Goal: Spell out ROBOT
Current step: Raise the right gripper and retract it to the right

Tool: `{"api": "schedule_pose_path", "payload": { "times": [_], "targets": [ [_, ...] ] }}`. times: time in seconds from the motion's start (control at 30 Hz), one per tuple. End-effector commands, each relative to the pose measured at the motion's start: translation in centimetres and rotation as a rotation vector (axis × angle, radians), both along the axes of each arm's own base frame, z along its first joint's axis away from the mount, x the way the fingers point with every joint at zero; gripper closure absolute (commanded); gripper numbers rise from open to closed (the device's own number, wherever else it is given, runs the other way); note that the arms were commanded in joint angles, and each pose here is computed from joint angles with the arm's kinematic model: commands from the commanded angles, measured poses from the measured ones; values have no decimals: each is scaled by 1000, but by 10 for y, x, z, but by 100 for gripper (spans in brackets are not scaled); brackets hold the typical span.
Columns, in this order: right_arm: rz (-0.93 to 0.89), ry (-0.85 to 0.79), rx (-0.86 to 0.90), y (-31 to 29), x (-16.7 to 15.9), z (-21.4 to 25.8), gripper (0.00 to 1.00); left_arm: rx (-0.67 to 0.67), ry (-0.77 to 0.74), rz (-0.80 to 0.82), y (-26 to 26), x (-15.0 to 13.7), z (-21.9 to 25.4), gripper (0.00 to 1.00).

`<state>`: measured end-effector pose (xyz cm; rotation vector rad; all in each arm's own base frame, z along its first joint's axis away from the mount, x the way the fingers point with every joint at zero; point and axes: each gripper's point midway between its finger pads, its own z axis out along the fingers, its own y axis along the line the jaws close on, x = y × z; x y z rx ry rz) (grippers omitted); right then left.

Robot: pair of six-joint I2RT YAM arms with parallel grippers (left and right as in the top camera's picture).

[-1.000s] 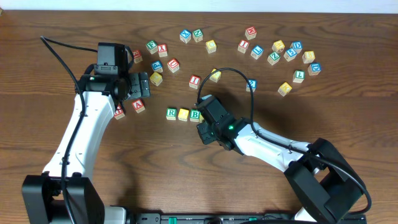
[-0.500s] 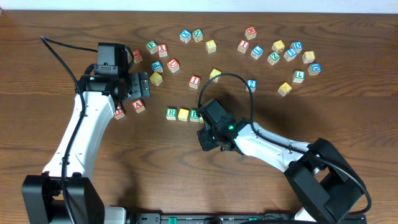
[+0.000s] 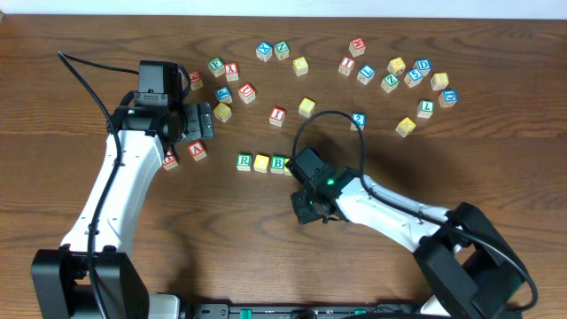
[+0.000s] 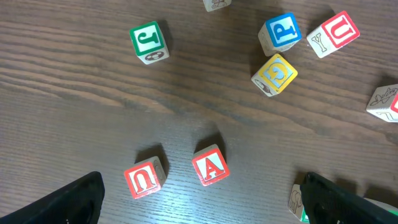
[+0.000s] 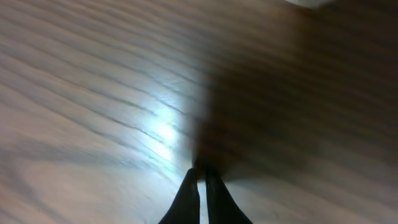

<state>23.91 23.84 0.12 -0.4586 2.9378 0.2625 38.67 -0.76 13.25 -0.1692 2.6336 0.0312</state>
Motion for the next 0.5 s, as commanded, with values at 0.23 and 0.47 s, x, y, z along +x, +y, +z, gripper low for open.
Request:
{"api": "schedule_pose_path", "payload": {
  "times": [0.23,0.47],
  "targets": [
    [-145,-260,-102,-38,27,68,99,1,12,-11,1,-3,-3,1],
    [-245,-493,-127,-68,48,127,96,1,12,-11,1,-3,-3,1]
  ]
}}
